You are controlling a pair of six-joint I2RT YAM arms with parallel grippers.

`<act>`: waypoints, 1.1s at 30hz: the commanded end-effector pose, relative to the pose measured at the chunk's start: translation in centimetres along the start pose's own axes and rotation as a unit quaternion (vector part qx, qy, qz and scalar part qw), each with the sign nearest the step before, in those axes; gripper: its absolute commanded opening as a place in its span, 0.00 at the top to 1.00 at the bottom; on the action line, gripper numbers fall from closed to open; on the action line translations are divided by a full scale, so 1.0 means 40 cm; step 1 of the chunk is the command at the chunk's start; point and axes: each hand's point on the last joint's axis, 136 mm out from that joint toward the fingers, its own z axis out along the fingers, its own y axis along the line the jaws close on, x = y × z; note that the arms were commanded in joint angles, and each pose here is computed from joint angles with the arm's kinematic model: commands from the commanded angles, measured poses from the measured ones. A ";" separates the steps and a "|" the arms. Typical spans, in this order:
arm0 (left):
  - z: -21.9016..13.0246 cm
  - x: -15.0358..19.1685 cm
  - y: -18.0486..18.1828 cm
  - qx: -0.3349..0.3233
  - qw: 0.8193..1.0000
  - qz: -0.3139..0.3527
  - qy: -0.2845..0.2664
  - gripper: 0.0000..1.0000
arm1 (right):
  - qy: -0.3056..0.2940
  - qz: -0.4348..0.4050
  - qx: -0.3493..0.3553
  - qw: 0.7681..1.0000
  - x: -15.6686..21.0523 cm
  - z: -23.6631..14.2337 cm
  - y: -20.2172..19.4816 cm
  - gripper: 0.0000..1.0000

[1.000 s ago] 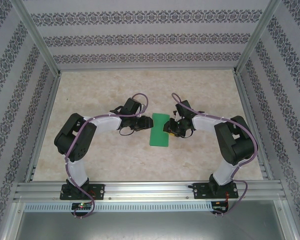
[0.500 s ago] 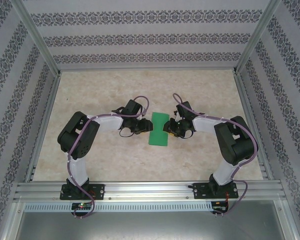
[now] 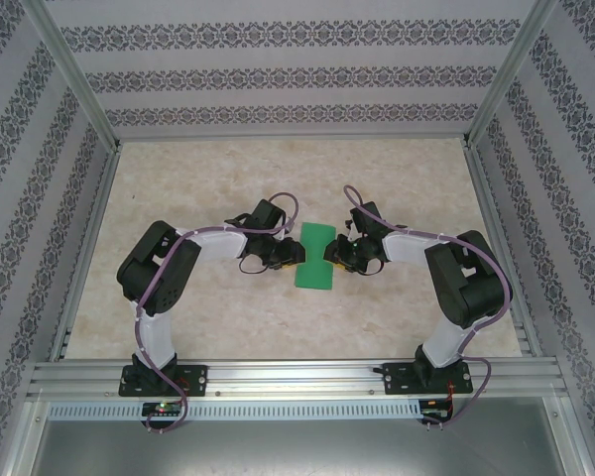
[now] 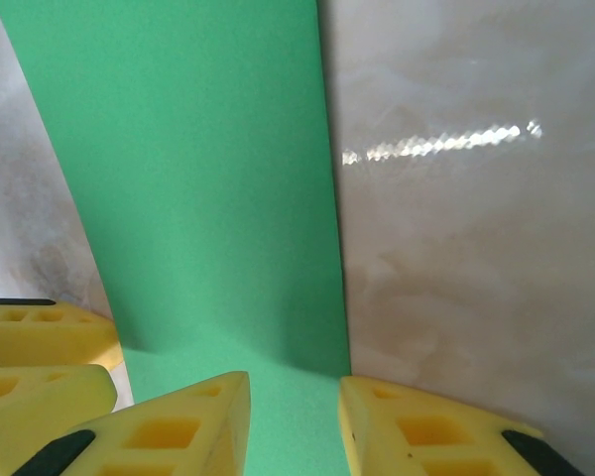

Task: Fold a paper plane with a square sheet of paper (pick it up from the middle)
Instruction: Fold the triangle a second time at the center of the table.

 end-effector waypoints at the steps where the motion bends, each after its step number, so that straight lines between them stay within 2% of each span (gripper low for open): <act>1: 0.022 0.026 -0.022 0.008 1.000 -0.001 0.025 0.65 | 0.016 0.020 0.035 0.999 0.035 0.037 -0.063 0.68; 13: 0.008 0.017 -0.035 0.013 1.000 0.006 0.012 0.67 | 0.017 0.024 0.035 0.999 0.040 0.041 -0.071 0.69; 25: -0.004 -0.008 -0.074 0.046 0.999 0.009 -0.015 0.68 | 0.015 0.022 0.029 0.999 0.039 0.035 -0.065 0.69; 30: 0.004 -0.012 -0.071 0.048 0.999 0.001 -0.017 0.71 | 0.007 0.018 0.010 1.000 0.028 0.026 -0.040 0.68; 33: 0.006 -0.018 -0.072 0.051 0.998 -0.006 -0.019 0.77 | -0.006 0.009 -0.014 1.000 0.014 0.010 -0.007 0.65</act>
